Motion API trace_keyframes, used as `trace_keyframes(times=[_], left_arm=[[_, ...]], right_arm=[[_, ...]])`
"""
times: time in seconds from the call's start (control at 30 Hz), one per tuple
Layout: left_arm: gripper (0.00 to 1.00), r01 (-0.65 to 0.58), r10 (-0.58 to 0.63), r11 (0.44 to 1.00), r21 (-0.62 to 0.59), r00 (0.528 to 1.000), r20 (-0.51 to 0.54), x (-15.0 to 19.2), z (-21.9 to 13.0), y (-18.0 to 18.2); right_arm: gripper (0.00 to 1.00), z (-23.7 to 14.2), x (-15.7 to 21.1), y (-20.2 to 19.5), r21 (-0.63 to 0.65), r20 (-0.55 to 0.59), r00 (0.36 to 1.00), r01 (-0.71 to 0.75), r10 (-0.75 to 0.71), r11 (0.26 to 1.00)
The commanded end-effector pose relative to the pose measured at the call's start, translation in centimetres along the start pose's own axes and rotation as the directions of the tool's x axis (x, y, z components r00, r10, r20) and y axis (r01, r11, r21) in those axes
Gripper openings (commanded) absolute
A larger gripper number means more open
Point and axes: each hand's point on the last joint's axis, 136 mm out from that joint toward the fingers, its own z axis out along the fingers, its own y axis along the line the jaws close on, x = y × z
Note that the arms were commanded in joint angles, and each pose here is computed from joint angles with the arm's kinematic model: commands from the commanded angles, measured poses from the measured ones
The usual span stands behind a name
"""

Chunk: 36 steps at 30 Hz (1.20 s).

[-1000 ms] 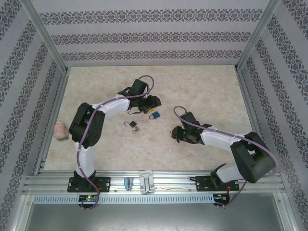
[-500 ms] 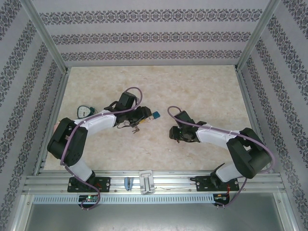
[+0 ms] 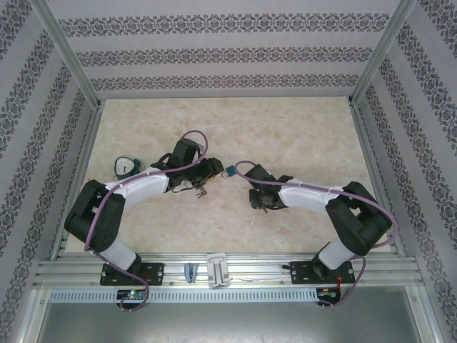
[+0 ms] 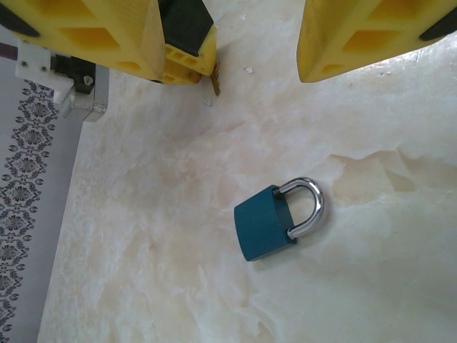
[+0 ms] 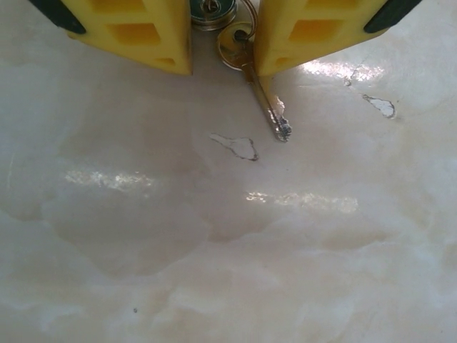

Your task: Unlock with the key

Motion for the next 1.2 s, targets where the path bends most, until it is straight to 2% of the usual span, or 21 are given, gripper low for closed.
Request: trace_keyframes(times=[0.0,0.23,0.37,0.5,0.7,0.9,1.0,1.17], left_arm=[[0.51,0.002,-0.003,0.999,0.045,1.000,0.028,-0.3,-0.6,-1.0],[0.51,0.015,-0.016,0.999,0.041,0.999,0.038,-0.4,-0.9,-0.4],[0.51,0.016,-0.018,0.999,0.044,0.999,0.041,-0.6,-1.0,-0.5],[0.51,0.020,-0.022,0.999,0.050,0.999,0.045,-0.8,-1.2,-0.6],[0.51,0.001,-0.006,0.997,0.073,0.998,0.062,-1.0,-1.9,-1.3],[0.53,-0.071,0.045,0.965,0.254,0.993,0.108,-1.3,-3.5,-4.2],[0.54,-0.113,0.079,0.927,0.356,0.991,0.108,-1.0,-4.2,-6.1],[0.57,-0.180,0.142,0.836,0.519,0.983,0.113,-0.3,-5.6,-9.2]], right_arm=[[0.23,1.5,1.7,2.3,-0.045,-0.063,0.995,0.080,-0.083,0.996],[0.09,2.1,3.0,3.1,-0.039,-0.096,0.990,0.097,-0.100,0.995],[0.00,1.5,2.6,3.4,-0.060,-0.068,0.994,0.084,-0.088,0.995],[0.00,0.1,1.2,4.2,-0.119,-0.009,0.998,0.063,-0.065,0.991],[0.00,-2.8,-1.5,4.6,-0.275,0.067,0.997,-0.011,0.030,0.961],[0.00,-8.1,-4.2,5.2,-0.426,0.179,0.982,0.024,0.059,0.904],[0.00,-11.1,-5.3,5.6,-0.500,0.234,0.969,0.055,0.074,0.864],[0.00,-15.6,-6.4,6.2,-0.601,0.285,0.954,0.103,0.092,0.792]])
